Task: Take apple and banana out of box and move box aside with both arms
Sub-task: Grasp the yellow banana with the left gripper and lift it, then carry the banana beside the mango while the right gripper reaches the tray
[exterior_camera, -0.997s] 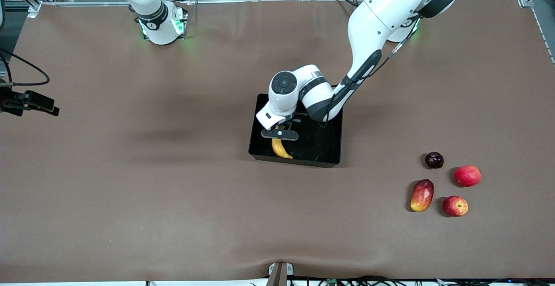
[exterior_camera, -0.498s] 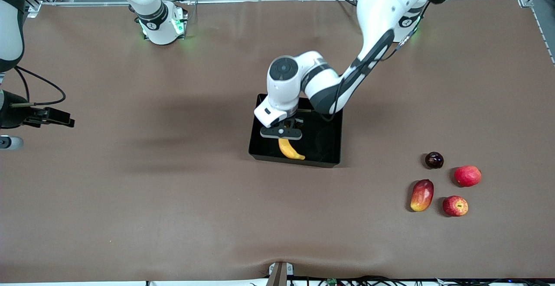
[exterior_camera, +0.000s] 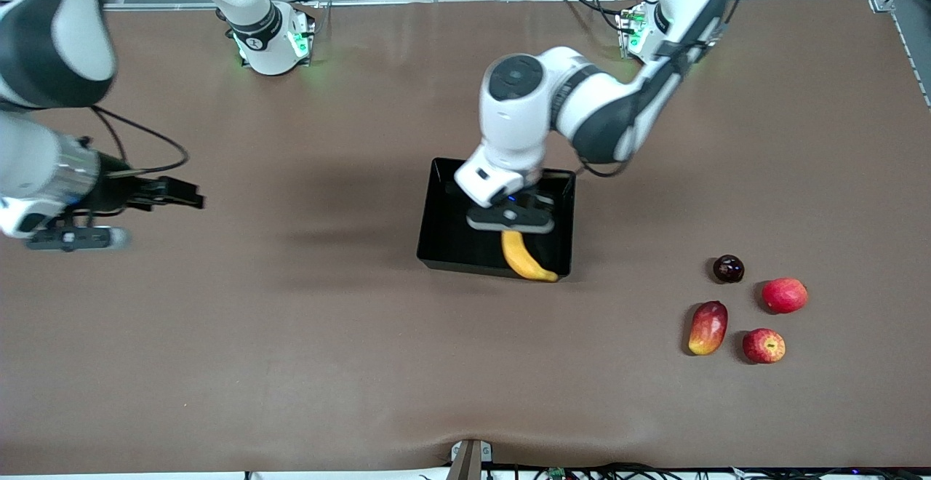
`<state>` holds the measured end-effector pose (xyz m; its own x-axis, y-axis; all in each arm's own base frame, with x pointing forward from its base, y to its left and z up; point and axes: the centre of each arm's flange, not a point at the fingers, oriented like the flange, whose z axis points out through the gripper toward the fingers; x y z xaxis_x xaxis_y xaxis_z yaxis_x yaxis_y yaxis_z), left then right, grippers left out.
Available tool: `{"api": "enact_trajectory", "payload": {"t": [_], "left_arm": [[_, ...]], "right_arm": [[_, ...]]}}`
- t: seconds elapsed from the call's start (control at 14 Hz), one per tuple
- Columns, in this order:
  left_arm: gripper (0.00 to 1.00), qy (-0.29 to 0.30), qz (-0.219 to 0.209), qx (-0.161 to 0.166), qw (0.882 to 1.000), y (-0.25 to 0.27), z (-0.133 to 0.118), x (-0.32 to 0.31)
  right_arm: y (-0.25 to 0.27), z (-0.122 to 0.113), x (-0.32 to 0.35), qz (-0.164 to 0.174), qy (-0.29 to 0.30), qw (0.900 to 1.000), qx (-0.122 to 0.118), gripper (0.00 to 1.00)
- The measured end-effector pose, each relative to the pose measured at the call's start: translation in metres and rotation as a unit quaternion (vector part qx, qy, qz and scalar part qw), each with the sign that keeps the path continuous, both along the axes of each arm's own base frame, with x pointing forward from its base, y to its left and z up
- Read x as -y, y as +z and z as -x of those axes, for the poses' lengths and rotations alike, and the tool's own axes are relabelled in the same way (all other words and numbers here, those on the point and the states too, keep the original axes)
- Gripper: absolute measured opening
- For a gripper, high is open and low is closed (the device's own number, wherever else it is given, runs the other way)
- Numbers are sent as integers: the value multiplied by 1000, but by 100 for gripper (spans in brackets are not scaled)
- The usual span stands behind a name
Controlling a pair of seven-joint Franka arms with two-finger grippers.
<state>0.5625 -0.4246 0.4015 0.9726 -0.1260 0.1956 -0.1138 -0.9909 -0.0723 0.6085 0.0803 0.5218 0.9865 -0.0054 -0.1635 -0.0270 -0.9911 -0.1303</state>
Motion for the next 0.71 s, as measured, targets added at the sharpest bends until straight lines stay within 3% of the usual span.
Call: {"api": "enact_trajectory", "payload": {"t": [0.36, 0.71], "left_arm": [[33, -34, -10, -32, 999, 2, -50, -92], [33, -93, -14, -88, 992, -21, -63, -180]], "right_arm": [[-62, 12, -143, 25, 20, 999, -23, 100], [-134, 14, -221, 10, 5, 1000, -24, 100]]}}
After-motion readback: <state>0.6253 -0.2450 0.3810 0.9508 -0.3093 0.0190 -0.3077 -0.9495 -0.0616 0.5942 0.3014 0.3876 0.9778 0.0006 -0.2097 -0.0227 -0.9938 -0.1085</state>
